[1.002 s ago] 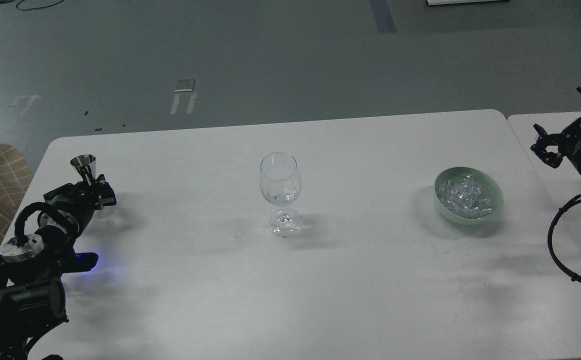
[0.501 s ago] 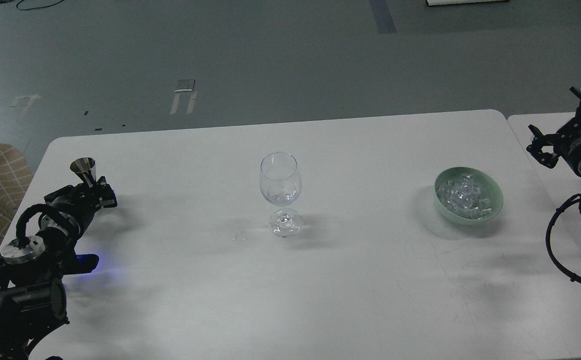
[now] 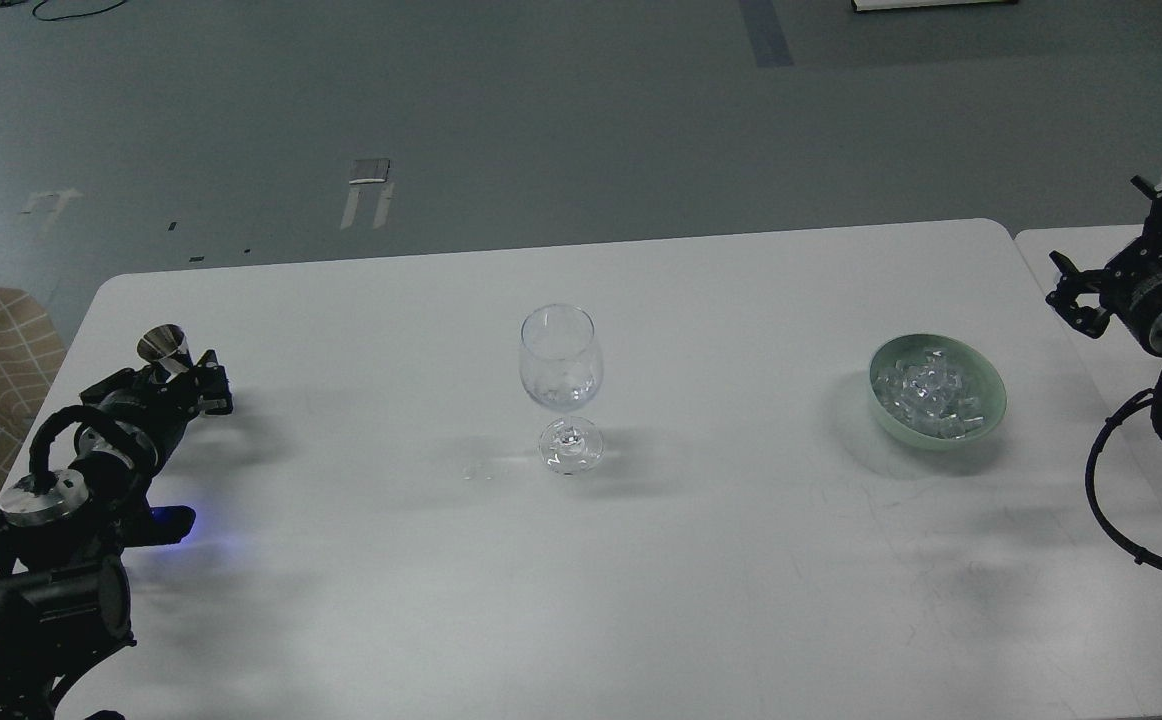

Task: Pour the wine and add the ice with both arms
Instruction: 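Release the jigger and hold the left gripper beside it, then lift the open left gripper up and away from the jigger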

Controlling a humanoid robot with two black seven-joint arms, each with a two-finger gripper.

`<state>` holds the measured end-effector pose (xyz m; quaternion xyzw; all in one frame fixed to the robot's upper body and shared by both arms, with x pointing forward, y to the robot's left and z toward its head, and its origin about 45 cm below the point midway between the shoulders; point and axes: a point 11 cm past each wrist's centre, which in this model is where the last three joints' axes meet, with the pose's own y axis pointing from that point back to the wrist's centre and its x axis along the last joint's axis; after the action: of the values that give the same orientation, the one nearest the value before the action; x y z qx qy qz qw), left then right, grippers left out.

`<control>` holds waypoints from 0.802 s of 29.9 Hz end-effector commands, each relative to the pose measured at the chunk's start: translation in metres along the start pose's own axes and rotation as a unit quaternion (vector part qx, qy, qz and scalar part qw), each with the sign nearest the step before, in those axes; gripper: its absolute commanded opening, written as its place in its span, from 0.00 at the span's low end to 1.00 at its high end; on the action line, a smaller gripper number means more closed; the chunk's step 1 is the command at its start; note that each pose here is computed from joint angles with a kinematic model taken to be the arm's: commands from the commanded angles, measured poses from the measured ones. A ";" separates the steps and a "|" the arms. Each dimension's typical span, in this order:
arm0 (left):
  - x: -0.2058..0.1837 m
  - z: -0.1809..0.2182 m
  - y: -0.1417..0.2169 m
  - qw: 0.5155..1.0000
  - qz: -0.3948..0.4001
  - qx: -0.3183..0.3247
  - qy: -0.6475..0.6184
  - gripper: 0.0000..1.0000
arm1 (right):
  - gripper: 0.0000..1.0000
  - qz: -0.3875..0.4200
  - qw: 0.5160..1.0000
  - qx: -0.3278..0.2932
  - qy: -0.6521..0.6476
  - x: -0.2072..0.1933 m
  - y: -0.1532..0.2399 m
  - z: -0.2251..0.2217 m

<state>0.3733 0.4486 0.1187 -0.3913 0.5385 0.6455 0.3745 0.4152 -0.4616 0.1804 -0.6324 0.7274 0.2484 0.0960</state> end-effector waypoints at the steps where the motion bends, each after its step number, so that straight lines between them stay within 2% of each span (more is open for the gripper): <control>1: 0.001 0.000 0.000 1.000 0.001 0.000 0.000 0.60 | 1.00 0.000 1.000 0.000 0.000 0.000 0.000 0.000; 3: 0.000 0.000 0.000 1.000 0.000 0.000 0.001 0.65 | 1.00 0.000 1.000 0.000 0.000 0.000 0.000 0.000; 4: -0.002 -0.001 -0.001 1.000 -0.002 0.001 0.002 0.75 | 1.00 0.000 1.000 0.000 0.000 0.000 0.000 0.000; 5: -0.003 -0.001 -0.001 1.000 -0.002 0.002 0.002 0.81 | 1.00 0.000 1.000 0.000 0.000 0.000 0.000 0.000; 12: -0.011 0.004 0.000 1.000 -0.009 0.002 -0.001 0.90 | 1.00 0.000 1.000 0.000 0.000 0.000 0.000 0.000; 15: -0.011 0.005 0.000 1.000 -0.004 0.001 -0.001 0.91 | 1.00 0.001 1.000 -0.001 0.000 0.001 0.000 0.001; 17: -0.011 0.006 0.000 1.000 -0.004 0.000 -0.002 0.96 | 1.00 0.001 1.000 -0.001 0.000 0.001 0.001 0.002; 24: -0.031 0.016 0.003 1.000 -0.022 -0.006 -0.014 0.96 | 1.00 0.001 1.000 -0.001 0.000 0.002 0.001 0.001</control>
<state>0.3795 0.4554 0.1379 -0.3959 0.5306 0.6425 0.3860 0.4141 -0.4617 0.1784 -0.6321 0.7274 0.2495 0.0955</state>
